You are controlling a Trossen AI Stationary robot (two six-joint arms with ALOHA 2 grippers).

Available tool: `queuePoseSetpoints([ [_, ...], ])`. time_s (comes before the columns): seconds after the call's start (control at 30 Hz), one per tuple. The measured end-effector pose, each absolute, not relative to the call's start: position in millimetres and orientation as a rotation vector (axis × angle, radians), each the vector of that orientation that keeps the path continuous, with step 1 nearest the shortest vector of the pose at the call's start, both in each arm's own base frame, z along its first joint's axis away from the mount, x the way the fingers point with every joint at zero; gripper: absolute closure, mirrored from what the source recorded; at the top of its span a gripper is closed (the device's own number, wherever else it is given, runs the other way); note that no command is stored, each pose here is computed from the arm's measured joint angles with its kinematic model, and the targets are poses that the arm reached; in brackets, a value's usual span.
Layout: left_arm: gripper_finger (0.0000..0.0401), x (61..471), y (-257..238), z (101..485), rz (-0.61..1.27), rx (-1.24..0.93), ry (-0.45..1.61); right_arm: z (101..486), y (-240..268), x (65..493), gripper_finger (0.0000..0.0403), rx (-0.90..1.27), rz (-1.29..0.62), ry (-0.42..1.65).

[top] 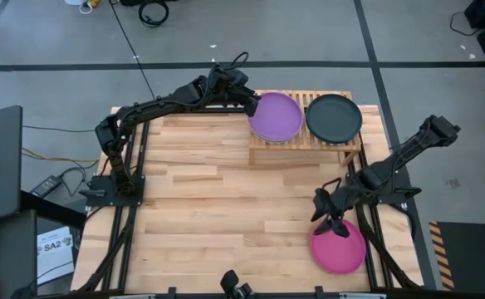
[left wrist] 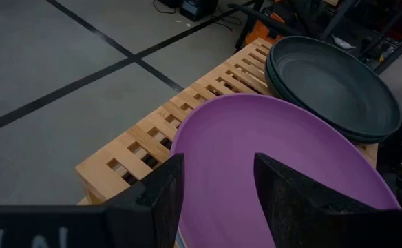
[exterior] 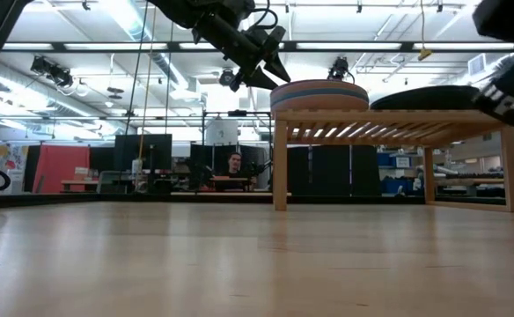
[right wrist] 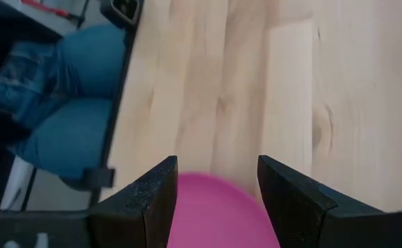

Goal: Place and stack plates onto a shelf
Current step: Stack the pink plate on the top of black plate on the shelf

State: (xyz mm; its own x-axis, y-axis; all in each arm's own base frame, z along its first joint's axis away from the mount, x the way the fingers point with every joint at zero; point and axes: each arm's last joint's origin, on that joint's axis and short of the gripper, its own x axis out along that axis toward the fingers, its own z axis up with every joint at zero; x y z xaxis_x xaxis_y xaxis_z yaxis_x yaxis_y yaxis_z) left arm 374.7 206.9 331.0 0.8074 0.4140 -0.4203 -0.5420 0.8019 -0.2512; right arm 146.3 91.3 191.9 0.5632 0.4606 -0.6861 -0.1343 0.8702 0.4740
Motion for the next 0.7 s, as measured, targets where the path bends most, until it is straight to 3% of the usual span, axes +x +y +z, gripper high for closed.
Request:
queuePoseSetpoints([
  [0.7, 0.022, 375, 207, 331, 0.524, -0.375, 0.358, 135, 77, 123, 0.0197, 0.31, 0.251, 1.06],
])
